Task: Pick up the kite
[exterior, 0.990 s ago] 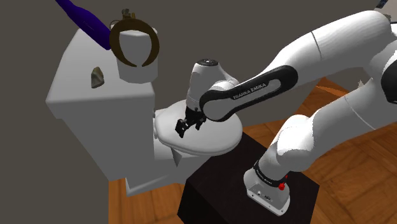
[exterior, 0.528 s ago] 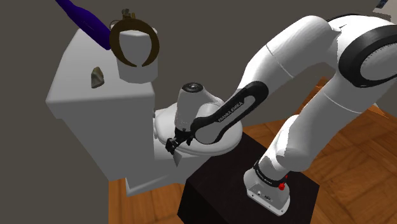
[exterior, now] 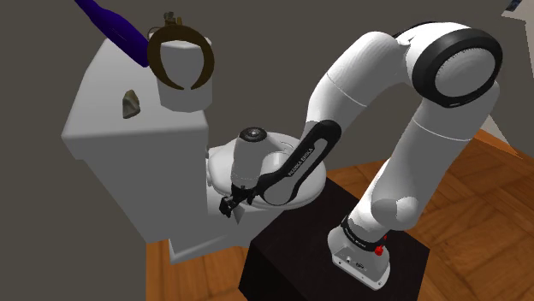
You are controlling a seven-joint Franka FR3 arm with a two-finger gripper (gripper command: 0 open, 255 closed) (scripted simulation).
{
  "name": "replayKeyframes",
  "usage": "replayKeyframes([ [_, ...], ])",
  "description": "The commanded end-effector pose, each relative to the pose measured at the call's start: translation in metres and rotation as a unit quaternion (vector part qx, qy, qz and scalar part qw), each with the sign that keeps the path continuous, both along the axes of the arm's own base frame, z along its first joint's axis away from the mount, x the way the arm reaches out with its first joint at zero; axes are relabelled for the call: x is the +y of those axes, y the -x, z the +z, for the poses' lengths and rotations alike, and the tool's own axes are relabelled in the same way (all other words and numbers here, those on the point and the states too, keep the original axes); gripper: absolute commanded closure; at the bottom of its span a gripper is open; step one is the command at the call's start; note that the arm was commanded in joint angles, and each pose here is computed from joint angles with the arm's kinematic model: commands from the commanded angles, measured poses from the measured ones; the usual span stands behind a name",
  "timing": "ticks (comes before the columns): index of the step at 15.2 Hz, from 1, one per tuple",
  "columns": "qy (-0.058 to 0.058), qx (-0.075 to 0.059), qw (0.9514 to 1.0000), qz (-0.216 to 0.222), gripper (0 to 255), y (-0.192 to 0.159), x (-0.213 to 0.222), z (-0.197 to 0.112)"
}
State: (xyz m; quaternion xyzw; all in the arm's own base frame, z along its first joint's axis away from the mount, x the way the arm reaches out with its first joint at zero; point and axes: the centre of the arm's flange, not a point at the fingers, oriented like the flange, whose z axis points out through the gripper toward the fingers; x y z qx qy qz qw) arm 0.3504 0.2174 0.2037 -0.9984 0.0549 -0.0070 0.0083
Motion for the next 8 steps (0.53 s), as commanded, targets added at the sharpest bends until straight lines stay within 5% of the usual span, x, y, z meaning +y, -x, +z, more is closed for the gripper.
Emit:
replayKeyframes([
  [1,0.000,0.000,1.0000,0.000,0,0.0006,0.0010,-0.0049],
  [2,0.000,0.000,1.0000,0.000,0,0.0006,0.0010,-0.0049],
  [3,0.000,0.000,1.0000,0.000,255,0.0011,0.0010,-0.0052],
  [8,0.000,0.000,1.0000,0.000,255,0.0005,0.0015,-0.0056],
])
